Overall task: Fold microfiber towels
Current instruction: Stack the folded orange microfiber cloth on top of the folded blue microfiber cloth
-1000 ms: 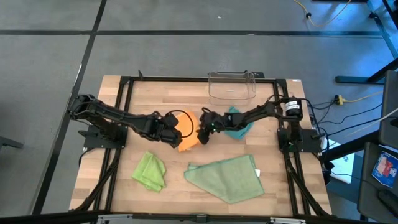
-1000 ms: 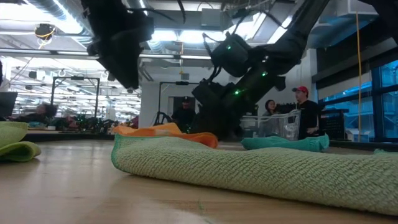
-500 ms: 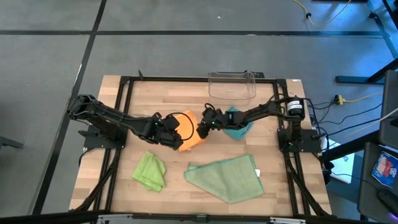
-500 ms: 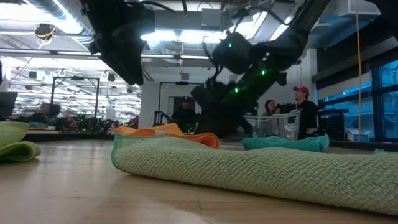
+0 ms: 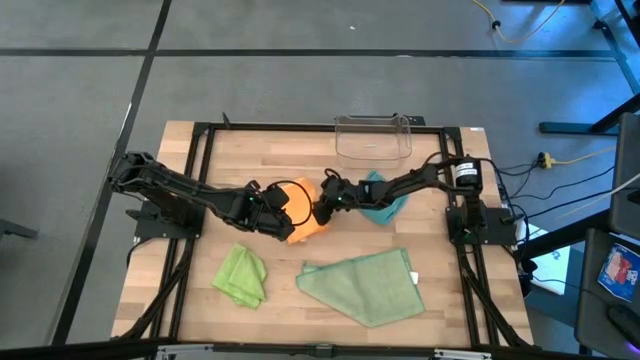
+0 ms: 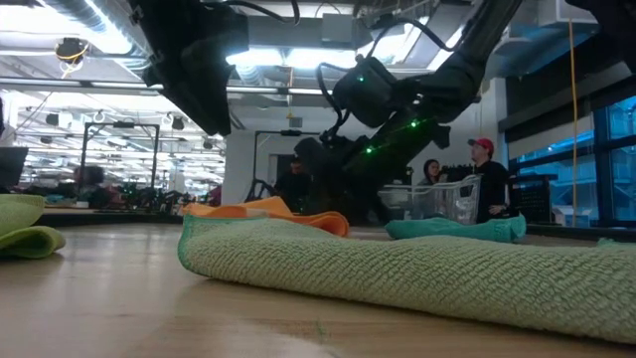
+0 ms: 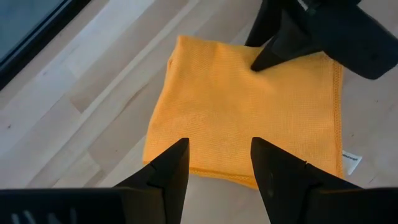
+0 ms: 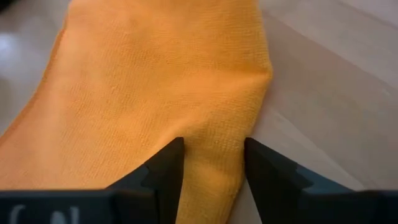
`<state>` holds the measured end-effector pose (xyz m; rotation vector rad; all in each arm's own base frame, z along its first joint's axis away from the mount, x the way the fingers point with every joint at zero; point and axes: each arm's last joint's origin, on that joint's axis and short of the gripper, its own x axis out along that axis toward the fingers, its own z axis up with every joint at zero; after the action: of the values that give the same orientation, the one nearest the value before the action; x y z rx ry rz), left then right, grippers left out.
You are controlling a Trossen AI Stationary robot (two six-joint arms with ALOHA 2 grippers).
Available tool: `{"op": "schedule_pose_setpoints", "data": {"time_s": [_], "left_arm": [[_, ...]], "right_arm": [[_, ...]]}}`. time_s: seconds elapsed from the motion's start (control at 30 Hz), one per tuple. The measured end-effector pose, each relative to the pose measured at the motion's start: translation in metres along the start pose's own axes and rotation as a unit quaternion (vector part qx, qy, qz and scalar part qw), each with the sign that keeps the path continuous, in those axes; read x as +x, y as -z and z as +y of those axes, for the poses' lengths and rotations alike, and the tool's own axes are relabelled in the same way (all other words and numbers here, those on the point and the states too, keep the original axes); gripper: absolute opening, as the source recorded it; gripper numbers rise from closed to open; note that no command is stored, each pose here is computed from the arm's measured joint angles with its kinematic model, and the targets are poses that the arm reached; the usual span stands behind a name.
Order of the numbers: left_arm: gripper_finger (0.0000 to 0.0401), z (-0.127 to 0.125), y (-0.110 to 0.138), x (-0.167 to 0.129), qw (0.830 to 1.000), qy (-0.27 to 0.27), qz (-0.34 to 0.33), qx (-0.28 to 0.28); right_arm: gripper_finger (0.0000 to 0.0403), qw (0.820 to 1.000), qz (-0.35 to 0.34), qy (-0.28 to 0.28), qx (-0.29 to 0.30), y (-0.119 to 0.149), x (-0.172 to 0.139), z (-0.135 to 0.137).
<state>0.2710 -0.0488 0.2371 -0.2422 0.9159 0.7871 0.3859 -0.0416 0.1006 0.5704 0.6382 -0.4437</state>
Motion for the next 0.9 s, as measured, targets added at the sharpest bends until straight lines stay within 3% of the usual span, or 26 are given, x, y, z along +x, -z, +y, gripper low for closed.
{"op": "schedule_pose_setpoints", "data": {"time_s": [0.33, 0.43, 0.57, 0.7, 0.9], "left_arm": [[0.0164, 0.000, 0.000, 0.000, 1.000, 0.000, 0.000, 0.004], [0.0164, 0.000, 0.000, 0.000, 1.000, 0.000, 0.000, 0.004], [0.0164, 0.000, 0.000, 0.000, 1.000, 0.000, 0.000, 0.004], [0.0164, 0.000, 0.000, 0.000, 1.000, -0.001, 0.000, 0.004], [0.0164, 0.000, 0.000, 0.000, 1.000, -0.001, 0.000, 0.004]], "right_arm": [[0.0155, 0.999, 0.005, -0.013, -0.044, -0.003, 0.021, 0.011], [0.0112, 0.998, 0.009, -0.011, -0.066, -0.005, 0.021, 0.011], [0.0018, 0.993, 0.020, -0.016, -0.116, -0.008, 0.014, 0.015], [0.0010, 0.984, 0.016, -0.034, -0.172, -0.019, -0.013, 0.031], [0.0005, 0.966, -0.043, -0.004, -0.257, -0.061, -0.104, 0.051]]}}
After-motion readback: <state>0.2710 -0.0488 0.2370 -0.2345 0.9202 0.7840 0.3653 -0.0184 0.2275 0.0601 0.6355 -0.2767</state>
